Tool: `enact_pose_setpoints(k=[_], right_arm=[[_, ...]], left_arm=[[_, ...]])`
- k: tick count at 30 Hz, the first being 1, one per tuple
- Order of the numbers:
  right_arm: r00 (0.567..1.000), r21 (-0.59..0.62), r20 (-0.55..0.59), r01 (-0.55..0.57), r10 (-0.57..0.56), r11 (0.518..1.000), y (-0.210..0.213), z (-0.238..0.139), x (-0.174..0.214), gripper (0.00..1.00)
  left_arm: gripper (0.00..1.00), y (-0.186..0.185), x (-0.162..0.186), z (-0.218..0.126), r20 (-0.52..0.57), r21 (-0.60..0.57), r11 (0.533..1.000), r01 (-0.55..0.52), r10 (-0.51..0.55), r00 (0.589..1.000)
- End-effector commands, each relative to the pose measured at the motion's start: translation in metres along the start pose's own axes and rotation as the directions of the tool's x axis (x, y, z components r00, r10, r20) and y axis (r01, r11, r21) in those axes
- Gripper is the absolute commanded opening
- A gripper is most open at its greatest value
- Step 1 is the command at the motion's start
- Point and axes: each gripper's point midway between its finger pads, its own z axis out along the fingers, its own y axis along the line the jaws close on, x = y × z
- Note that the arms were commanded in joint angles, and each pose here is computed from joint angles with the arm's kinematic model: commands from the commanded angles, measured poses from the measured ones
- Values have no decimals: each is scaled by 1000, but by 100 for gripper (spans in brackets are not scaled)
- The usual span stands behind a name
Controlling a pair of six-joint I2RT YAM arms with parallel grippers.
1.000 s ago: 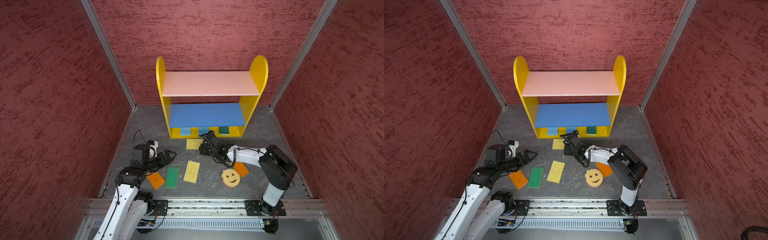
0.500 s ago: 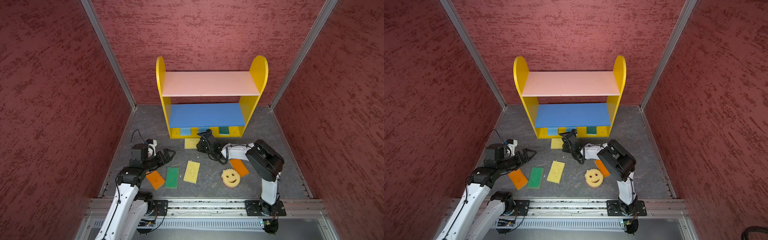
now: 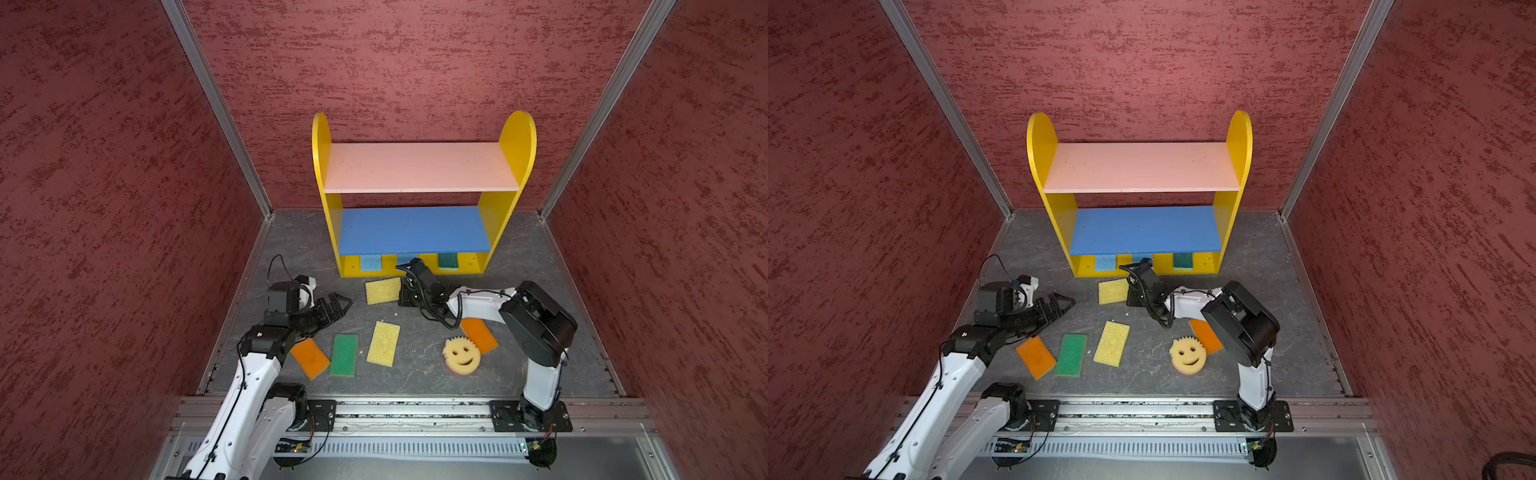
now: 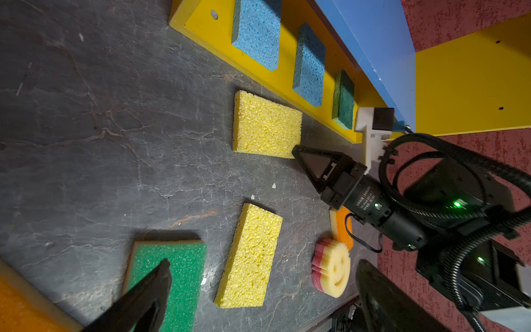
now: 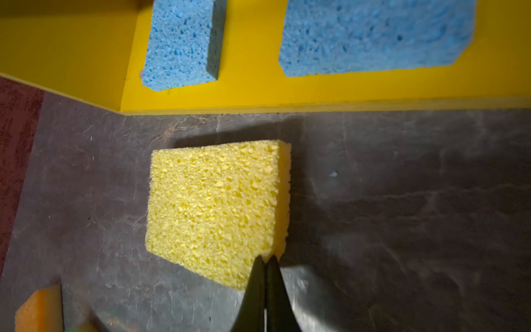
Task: Place and organize the cleaning sponges onto the shelf
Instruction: 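Grasp the yellow sponge by its edge with the right gripper and lift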
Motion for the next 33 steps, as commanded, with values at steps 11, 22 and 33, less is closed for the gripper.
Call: enact_pose_setpoints(k=[11, 22, 33], right_arm=[[894, -45, -9, 447, -448, 893, 50, -116, -46, 0], [845, -298, -41, 499, -533, 814, 89, -172, -23, 0], [835, -466, -6, 485, -551, 740, 124, -188, -20, 0]], left_arm=[[100, -40, -41, -13, 81, 111, 992, -60, 51, 995], [100, -84, -40, -22, 21, 309, 943, -127, 127, 992], [96, -121, 7, -10, -137, 449, 878, -166, 251, 958]])
